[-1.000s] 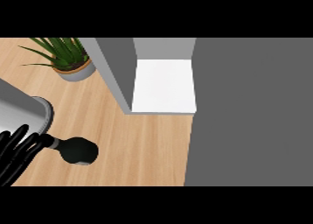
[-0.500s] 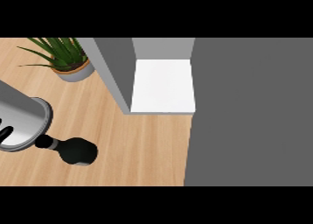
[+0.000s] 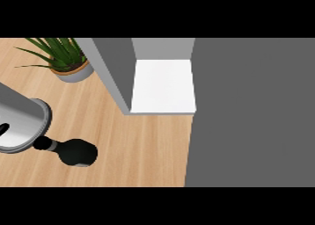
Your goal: Pick up the wine, place it into the cabinet and close the cabinet
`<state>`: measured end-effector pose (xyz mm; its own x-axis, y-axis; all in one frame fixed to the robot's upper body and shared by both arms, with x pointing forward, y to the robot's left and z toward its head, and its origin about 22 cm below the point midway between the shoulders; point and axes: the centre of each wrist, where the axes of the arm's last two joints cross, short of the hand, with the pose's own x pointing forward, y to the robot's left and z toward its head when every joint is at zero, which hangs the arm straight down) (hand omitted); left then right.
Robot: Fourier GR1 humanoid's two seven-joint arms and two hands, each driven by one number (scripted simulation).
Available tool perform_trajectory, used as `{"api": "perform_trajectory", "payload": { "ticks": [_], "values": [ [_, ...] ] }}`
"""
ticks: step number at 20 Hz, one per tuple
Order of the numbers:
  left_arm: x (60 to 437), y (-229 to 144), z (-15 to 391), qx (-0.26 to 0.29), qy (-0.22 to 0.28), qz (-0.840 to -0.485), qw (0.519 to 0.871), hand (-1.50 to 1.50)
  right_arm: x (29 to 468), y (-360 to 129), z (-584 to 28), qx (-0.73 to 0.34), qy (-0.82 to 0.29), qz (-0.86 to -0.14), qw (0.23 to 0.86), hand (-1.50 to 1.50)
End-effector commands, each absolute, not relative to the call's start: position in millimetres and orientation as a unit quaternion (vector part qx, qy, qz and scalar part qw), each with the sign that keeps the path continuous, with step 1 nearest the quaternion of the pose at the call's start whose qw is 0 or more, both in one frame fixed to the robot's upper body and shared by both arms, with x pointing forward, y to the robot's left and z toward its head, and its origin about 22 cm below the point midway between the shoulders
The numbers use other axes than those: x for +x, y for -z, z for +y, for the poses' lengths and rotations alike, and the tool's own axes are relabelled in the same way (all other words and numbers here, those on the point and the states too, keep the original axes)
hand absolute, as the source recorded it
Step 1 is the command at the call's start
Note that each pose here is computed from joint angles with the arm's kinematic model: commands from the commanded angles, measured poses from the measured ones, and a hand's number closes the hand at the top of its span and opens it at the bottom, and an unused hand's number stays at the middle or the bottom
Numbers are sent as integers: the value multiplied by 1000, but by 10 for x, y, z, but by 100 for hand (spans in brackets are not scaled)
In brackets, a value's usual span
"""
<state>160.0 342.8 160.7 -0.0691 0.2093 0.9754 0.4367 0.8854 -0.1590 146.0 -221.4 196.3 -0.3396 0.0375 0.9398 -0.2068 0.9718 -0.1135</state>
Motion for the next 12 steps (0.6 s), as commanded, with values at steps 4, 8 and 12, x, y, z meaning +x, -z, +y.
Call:
{"api": "perform_trajectory", "payload": {
  "ticks": [4, 8, 12],
  "values": [
    [1789, -1118, 3591, -229, 99, -700, 669, -150, 1205, -2125, -2167, 86, -102, -823, 553, -150],
    [1897, -1035, 3625, -233, 92, -702, 667, -150, 1119, -2193, -2235, 89, -109, -822, 552, -150],
    [1879, -876, 3529, -210, 88, -712, 664, -150, 1241, -2083, -2100, 85, -101, -822, 554, -150]
  ]
}}
